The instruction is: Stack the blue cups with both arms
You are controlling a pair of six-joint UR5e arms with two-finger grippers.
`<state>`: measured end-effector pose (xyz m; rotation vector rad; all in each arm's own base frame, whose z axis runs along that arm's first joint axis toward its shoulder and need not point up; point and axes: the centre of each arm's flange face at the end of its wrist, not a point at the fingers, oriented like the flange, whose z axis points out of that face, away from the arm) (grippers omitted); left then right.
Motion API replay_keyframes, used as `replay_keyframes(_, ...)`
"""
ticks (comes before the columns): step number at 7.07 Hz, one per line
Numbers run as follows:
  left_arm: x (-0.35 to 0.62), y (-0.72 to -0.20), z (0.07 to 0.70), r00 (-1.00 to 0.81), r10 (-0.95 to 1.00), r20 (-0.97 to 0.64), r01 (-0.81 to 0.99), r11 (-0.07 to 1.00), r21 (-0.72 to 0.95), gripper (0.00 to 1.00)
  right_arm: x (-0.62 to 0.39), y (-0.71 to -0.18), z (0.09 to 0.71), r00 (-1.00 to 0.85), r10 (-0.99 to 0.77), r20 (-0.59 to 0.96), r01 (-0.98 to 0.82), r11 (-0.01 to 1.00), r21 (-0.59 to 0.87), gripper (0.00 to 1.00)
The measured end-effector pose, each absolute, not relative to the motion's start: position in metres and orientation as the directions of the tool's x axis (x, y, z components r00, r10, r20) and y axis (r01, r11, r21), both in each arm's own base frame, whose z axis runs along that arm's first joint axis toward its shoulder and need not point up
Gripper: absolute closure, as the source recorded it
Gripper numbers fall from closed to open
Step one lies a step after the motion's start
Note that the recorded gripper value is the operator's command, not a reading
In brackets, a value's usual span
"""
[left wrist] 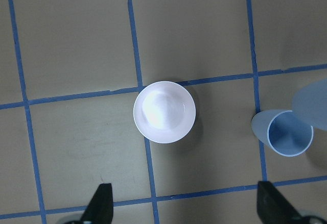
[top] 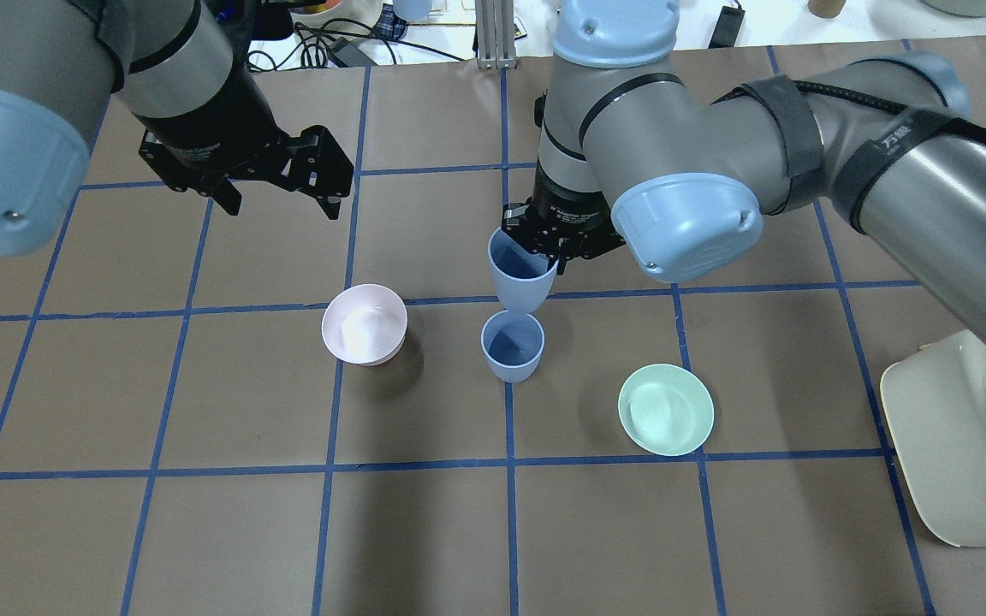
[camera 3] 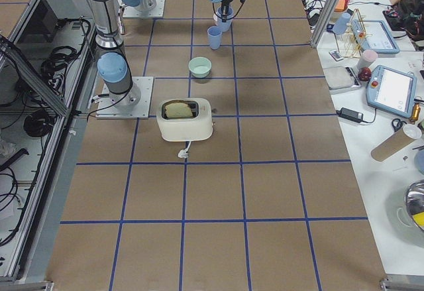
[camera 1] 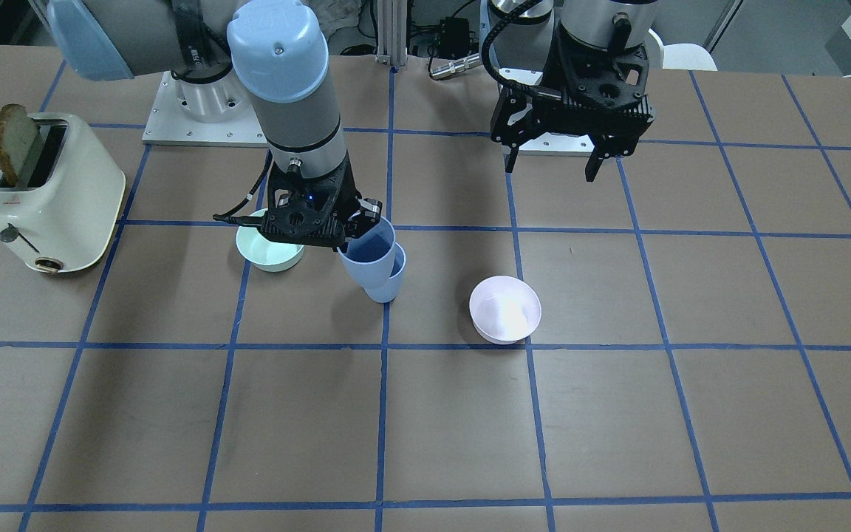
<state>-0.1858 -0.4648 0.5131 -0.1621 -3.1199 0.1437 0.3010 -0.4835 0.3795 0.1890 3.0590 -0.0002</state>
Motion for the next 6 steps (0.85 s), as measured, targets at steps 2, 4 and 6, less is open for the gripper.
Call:
replay_keyframes(2,-0.186,-0.465,0.513,-0.995,0.104,0.009,0.103,0.990,-0.092,0.00,0.309,-0.465,0.370,-0.989,0.128,-0.067,0.127,0.992,0.022,1.00)
replay_keyframes(4,-0.186,-0.465,0.513,-0.995,0.104,0.009,0.103,0.990,-0.092,0.00,0.313,-0.447,0.367,-0.989,0.138,-0.062,0.136,0.990,0.028,1.00)
replay_keyframes(6,-0.185,-0.464,0.514,-0.995,0.104,0.008,0.103,0.990,-0.092,0.00,0.313,-0.441,0.357,-0.987,0.149,-0.068,0.147,0.989,0.026,1.00)
